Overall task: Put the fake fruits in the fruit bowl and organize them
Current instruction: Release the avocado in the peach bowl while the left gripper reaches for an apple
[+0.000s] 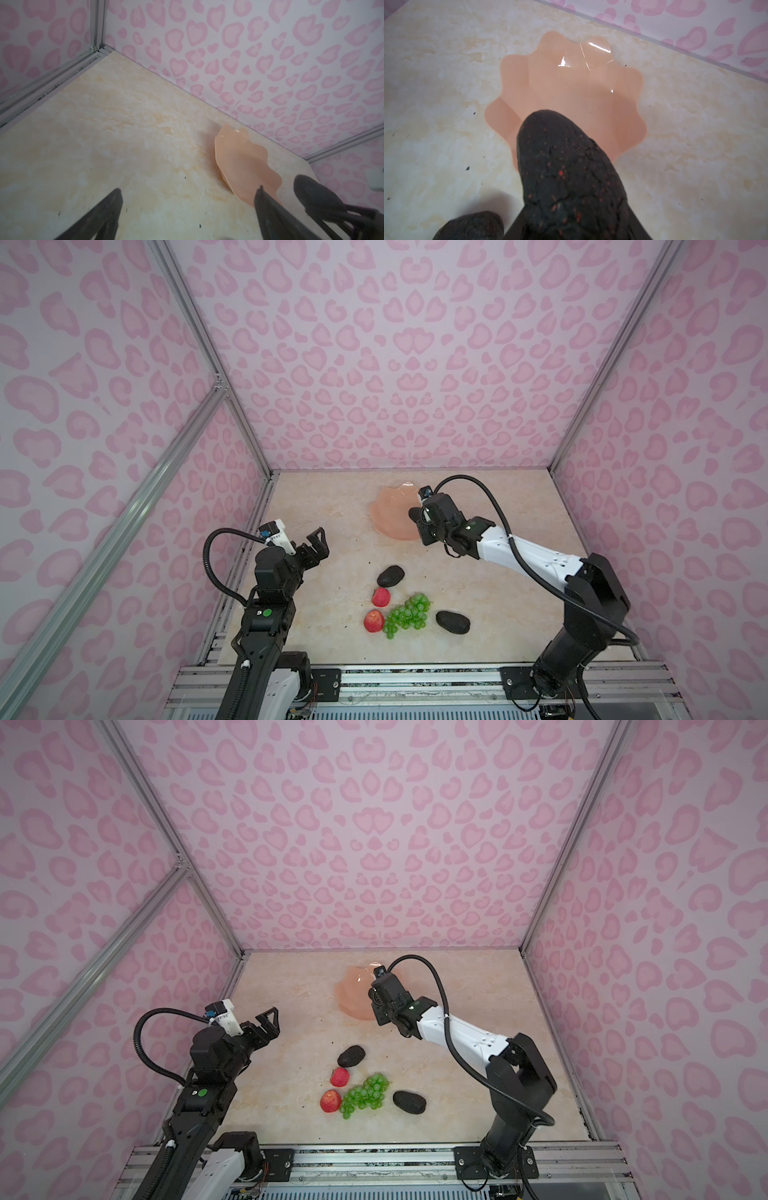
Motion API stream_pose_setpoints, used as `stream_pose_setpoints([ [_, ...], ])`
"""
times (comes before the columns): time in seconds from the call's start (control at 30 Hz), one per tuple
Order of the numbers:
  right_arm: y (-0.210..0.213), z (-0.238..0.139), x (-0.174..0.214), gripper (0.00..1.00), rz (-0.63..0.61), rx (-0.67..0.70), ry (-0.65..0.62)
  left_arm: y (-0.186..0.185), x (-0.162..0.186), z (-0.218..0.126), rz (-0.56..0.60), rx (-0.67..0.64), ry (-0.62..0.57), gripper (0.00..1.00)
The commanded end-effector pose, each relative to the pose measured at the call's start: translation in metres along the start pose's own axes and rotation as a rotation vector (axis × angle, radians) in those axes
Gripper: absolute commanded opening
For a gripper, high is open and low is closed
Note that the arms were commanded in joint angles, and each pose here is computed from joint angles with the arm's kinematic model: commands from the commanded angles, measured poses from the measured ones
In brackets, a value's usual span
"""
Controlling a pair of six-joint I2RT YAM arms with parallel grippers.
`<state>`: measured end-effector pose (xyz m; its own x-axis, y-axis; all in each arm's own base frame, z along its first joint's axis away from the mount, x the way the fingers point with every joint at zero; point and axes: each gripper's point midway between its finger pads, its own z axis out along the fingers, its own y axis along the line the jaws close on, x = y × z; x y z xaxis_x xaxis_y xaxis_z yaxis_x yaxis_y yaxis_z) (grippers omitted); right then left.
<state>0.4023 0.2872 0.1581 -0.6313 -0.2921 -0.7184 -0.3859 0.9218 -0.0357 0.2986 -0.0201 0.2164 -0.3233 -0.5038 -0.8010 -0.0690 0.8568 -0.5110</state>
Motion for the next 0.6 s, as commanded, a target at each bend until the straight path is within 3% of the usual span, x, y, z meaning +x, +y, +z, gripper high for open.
stream_pose_setpoints([
  [0.0,0.002,0.039,-0.004,0.39,-0.058,-0.002,0.063,-0.005,0.026,-0.002,-0.055,0.044,0.117,0.98],
  [0.2,0.001,0.110,-0.005,0.38,-0.065,0.003,0.139,-0.017,0.072,-0.015,-0.162,0.104,0.331,0.94],
  [0.3,-0.005,0.139,0.006,0.38,-0.049,0.006,0.186,-0.018,0.094,-0.027,-0.148,0.078,0.392,0.94],
  [0.47,-0.012,0.162,0.020,0.40,-0.037,0.017,0.228,-0.022,0.125,-0.043,-0.106,0.042,0.483,0.93],
  [0.57,-0.012,0.165,0.022,0.48,-0.033,0.019,0.239,-0.023,0.144,-0.048,-0.093,0.029,0.536,0.93],
])
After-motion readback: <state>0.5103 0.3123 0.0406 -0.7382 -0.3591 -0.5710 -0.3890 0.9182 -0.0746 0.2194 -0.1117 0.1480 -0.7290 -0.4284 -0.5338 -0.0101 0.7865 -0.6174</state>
